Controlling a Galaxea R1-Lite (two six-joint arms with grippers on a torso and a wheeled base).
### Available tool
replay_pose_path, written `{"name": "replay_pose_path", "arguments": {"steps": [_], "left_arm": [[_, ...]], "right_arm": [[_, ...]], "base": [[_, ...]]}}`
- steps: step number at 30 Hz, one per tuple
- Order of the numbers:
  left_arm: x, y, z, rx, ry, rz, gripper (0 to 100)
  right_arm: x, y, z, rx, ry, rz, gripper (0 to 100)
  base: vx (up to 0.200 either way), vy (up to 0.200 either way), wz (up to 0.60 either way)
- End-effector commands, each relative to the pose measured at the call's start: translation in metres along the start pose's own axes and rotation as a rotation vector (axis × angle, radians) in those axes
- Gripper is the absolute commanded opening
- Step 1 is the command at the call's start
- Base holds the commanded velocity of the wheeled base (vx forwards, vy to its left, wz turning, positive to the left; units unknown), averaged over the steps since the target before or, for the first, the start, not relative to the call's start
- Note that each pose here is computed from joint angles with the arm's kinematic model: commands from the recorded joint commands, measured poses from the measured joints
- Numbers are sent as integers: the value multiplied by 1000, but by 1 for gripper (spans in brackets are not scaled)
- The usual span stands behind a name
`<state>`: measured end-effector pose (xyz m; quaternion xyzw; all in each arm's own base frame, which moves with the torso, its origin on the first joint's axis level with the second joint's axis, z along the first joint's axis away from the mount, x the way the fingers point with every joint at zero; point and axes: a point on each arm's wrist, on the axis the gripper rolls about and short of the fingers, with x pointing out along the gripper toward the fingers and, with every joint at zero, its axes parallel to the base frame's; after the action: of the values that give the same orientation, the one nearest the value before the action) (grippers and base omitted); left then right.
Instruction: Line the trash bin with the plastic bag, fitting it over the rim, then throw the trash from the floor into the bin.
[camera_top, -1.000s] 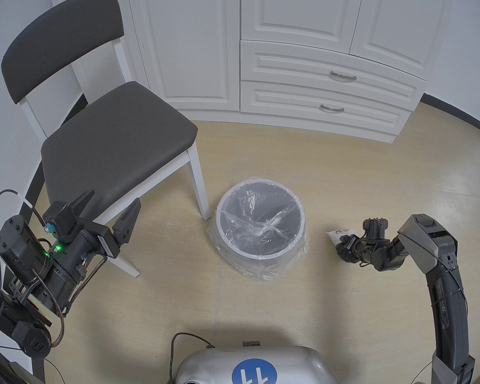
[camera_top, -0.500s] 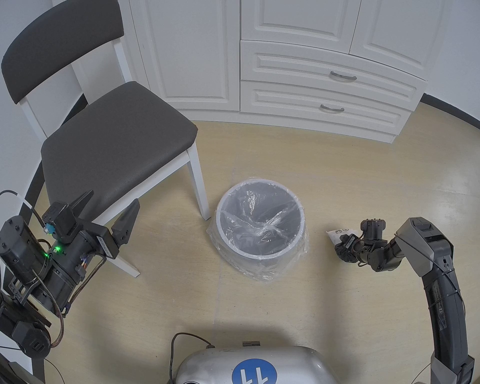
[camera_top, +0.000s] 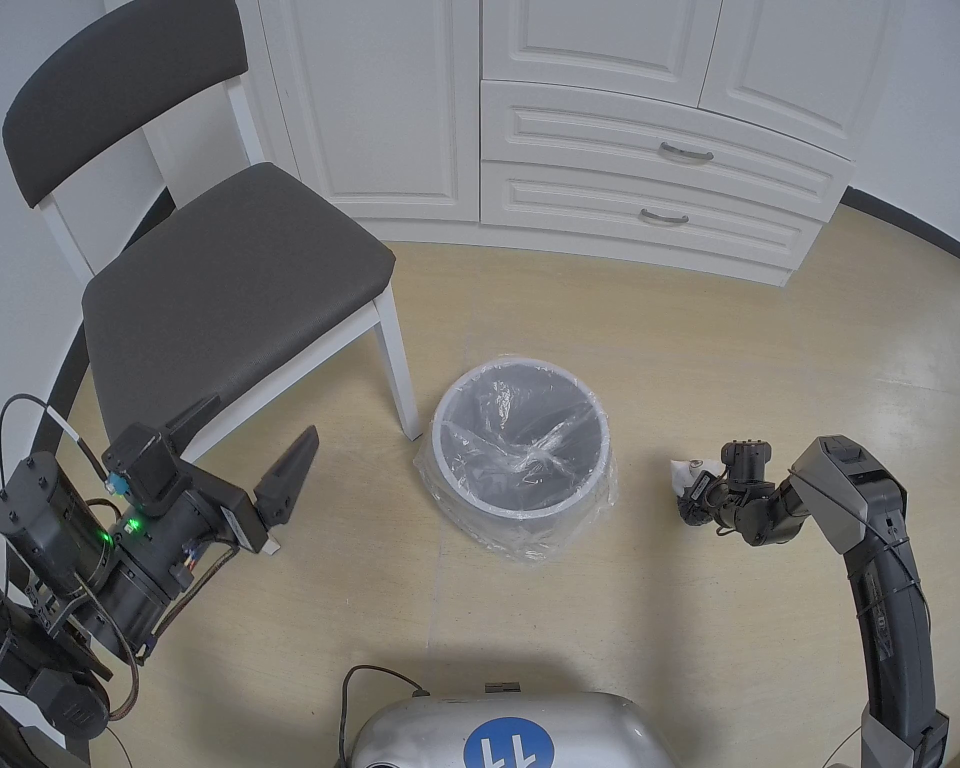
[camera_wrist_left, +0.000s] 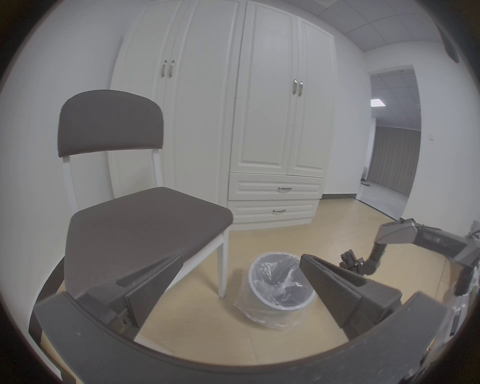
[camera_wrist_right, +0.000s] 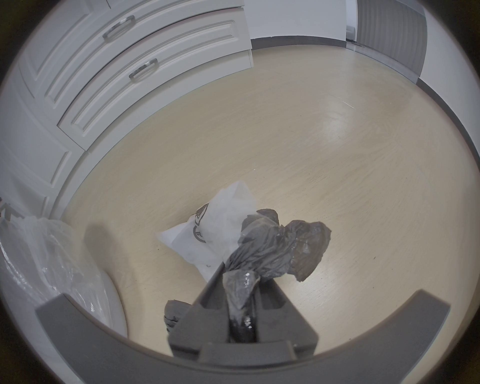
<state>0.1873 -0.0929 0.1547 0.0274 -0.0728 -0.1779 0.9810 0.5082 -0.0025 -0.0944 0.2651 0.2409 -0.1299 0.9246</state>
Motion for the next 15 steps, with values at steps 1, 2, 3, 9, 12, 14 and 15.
{"name": "replay_pose_path", "arguments": {"steps": [1,2,3,9,12,14,15], "left_arm": [[-6,-7,-4,17,22,-36,100],[-7,-7,-4,24,25,-32,100],[-7,-7,-4,25,26,-26,100],[-9,-6,0,20,7,-14,100],[-11,-4,1,17,3,-9,100],[-12,-3,3,14,-7,-5,100],[-12,-3,3,14,-7,-5,100]], "right_arm": [[-8,-3,6,1,-3,-18,0],[-14,-3,9,5,-4,-30,0],[-22,-3,11,4,3,-45,0],[-57,-18,17,-9,16,-70,0],[-76,-25,34,-52,-51,-54,0],[-97,-25,45,-84,-80,-47,0],[-97,-25,45,-84,-80,-47,0]], "base": [[0,0,0],[0,0,0],[0,0,0],[0,0,0],[0,0,0],[0,0,0],[0,0,0]]}}
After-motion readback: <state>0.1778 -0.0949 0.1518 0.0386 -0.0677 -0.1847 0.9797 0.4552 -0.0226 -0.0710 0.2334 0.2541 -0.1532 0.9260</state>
